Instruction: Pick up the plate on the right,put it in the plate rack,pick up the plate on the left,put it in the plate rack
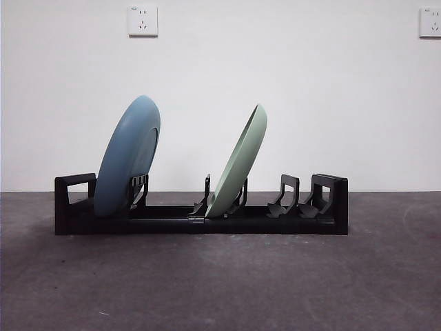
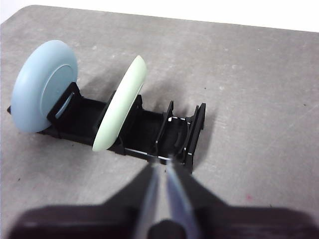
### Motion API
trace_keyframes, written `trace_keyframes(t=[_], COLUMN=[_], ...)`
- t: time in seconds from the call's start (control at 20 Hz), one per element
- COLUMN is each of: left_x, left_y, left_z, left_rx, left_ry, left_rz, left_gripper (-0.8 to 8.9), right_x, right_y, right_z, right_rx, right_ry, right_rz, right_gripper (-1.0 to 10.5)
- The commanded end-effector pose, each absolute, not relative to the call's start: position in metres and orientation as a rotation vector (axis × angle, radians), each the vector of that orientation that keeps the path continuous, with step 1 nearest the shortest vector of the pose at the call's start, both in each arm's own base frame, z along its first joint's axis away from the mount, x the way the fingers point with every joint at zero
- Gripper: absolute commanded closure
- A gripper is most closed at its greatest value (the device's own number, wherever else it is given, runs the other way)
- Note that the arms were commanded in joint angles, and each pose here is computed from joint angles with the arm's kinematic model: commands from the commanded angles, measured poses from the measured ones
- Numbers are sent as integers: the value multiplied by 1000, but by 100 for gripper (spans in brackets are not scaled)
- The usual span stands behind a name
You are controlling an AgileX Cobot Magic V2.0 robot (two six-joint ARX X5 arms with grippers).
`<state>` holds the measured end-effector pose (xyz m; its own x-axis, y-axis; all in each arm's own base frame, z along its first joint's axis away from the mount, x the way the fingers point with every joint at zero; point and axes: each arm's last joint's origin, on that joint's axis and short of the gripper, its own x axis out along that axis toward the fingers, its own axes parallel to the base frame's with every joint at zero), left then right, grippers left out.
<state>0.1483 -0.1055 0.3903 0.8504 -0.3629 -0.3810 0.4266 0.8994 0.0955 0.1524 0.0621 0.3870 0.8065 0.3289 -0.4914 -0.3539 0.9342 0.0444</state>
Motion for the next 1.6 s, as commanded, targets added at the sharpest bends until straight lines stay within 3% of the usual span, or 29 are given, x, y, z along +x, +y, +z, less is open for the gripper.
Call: trace_keyframes(t=[0.05, 0.2, 0.7, 1.6], left_x=[138, 131, 115, 109], left_y=[-94, -87, -75, -71], left_z=[390, 379, 279, 275], left_rx=[244, 272, 141, 178], left_ry=[382, 423, 360, 400], left_rz=[-385, -354, -341, -340], left_gripper=[821, 821, 821, 817], right_x=[158, 160, 132, 133], right_y=[66, 70, 77, 78], right_z=[370, 347, 260, 253], right_rx=[-57, -17, 49, 25], right_ry=[504, 425, 306, 373], right_rz=[377, 392, 434, 429], right_gripper=[958, 958, 958, 942])
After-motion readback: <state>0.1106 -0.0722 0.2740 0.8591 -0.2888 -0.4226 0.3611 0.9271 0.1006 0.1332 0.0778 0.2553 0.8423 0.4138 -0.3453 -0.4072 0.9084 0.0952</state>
